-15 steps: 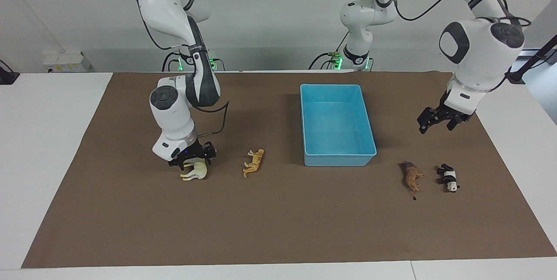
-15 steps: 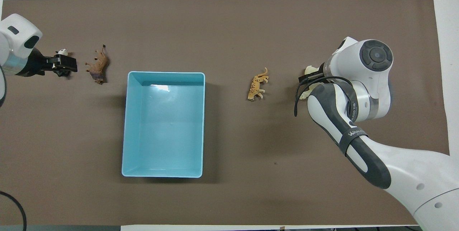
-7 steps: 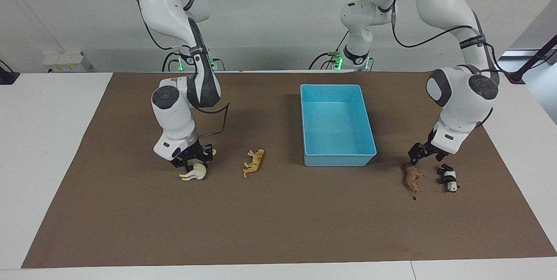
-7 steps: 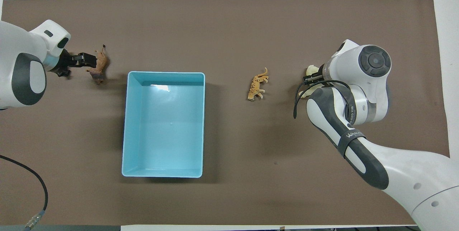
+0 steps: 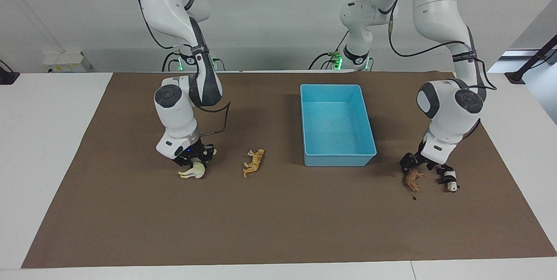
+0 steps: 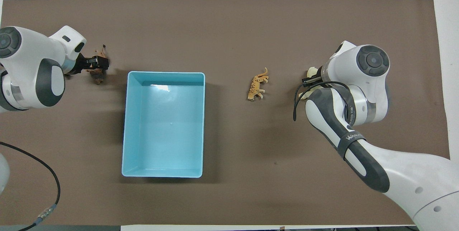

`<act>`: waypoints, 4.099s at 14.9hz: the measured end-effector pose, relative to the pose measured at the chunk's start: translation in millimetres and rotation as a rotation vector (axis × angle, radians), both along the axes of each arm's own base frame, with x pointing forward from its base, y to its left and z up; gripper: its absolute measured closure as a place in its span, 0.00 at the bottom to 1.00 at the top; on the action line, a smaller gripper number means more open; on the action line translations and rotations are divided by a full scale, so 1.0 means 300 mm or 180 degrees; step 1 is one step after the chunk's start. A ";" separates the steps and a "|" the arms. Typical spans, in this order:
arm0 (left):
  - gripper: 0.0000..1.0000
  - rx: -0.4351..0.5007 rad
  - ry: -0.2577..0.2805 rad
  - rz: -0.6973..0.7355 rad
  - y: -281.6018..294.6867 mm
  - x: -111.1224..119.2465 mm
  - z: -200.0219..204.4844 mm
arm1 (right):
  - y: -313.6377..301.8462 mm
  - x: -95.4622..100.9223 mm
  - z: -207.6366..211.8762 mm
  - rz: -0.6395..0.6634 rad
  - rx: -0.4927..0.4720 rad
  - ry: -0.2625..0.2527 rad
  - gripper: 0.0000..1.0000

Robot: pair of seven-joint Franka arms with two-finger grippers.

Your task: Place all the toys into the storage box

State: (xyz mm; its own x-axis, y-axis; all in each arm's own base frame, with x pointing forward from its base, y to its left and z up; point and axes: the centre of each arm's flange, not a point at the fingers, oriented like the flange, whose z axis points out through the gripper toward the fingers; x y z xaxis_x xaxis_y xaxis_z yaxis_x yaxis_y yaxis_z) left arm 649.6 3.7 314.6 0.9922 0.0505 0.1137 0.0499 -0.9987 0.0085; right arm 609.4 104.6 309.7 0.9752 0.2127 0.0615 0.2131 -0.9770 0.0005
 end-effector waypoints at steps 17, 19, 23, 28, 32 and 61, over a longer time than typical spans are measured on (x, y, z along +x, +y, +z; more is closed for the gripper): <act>0.58 0.0004 0.0120 0.0007 0.001 -0.007 0.017 | -0.215 -0.197 1.137 -0.0213 0.0080 0.0216 0.58; 0.58 0.0003 0.0285 0.0023 -0.007 0.005 0.078 | -0.215 -0.199 1.138 -0.0212 0.0079 0.0227 0.58; 0.58 -0.0064 0.0413 0.0284 -0.071 -0.018 0.402 | -0.208 -0.212 1.203 -0.0215 0.0087 0.0154 0.58; 0.58 -0.0012 0.0599 0.0614 -0.456 -0.227 0.536 | -0.208 -0.237 1.257 -0.0221 0.0100 0.0091 0.58; 0.58 0.0101 0.0679 0.0593 -0.758 -0.462 0.363 | -0.205 -0.239 1.259 -0.0215 0.0101 0.0090 0.58; 0.00 0.0232 -0.0283 -0.0372 0.309 0.118 0.119 | 1.403 -0.305 0.336 -0.1210 0.1596 -0.0454 0.58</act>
State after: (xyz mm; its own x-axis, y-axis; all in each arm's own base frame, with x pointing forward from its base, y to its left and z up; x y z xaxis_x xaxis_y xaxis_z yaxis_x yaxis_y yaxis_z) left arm 684.9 96.3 350.4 0.9767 -0.0763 0.2005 -0.0645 -0.9958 -0.0650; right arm 517.8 525.5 410.6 0.9517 -0.2342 0.1984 -0.1163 -0.8733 -0.4731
